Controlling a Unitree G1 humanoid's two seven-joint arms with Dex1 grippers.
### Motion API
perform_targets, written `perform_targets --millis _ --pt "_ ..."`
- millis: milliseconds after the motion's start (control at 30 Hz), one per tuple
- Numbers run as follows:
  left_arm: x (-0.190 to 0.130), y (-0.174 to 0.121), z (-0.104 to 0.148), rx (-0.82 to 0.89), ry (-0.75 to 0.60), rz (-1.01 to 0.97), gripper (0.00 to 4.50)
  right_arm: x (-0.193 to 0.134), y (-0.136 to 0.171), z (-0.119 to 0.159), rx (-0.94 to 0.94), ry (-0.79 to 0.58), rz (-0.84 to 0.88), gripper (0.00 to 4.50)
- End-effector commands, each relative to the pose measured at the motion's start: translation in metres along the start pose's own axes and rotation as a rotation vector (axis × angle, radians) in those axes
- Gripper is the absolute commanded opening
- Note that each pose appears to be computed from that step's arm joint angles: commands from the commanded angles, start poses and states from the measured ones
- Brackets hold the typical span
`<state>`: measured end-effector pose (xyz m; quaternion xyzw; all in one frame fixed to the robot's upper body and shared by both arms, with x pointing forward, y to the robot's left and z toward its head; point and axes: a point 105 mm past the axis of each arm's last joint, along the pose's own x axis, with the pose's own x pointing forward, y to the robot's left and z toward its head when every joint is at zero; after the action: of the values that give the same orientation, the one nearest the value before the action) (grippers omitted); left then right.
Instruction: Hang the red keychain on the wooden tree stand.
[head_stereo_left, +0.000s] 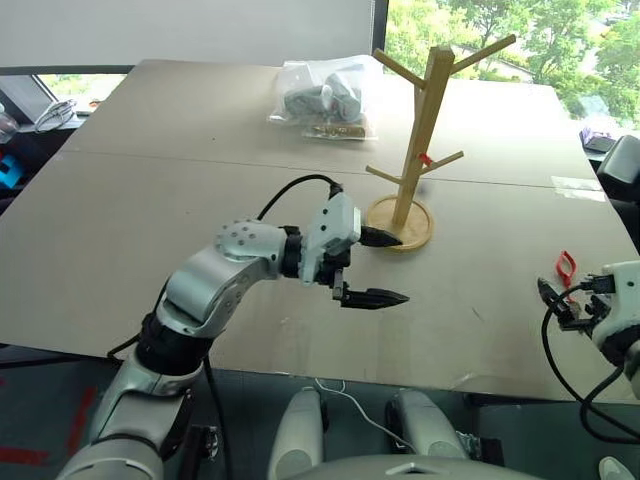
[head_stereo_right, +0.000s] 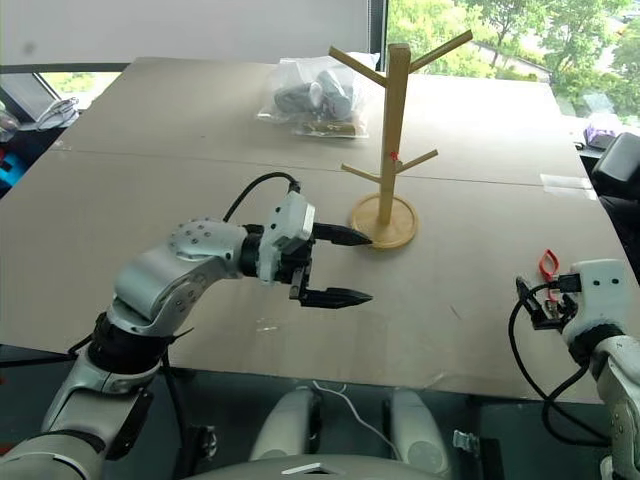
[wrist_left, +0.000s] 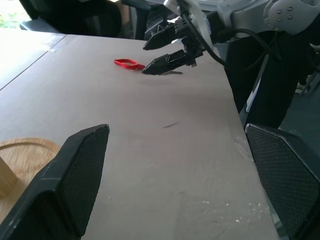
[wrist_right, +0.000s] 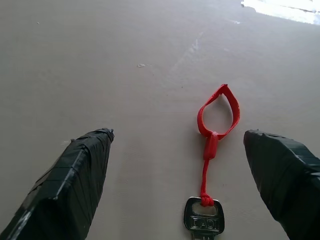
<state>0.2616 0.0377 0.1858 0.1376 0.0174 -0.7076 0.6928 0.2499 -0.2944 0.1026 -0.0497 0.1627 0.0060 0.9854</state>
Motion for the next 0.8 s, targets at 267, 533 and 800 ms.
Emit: perform_targets --millis 267,533,800 --pt "-0.003 0.001 0.005 0.051 -0.020 -0.006 4.50 0.008 -0.015 -0.004 0.122 0.074 -0.024 4.48" --pt "-0.005 0.001 0.008 0.053 -0.026 -0.002 4.50 0.017 -0.016 -0.004 0.116 0.080 -0.008 3.62" --pt "-0.006 -0.002 0.013 0.050 -0.033 -0.017 4.50 0.014 -0.011 -0.013 0.107 0.115 0.026 0.08"
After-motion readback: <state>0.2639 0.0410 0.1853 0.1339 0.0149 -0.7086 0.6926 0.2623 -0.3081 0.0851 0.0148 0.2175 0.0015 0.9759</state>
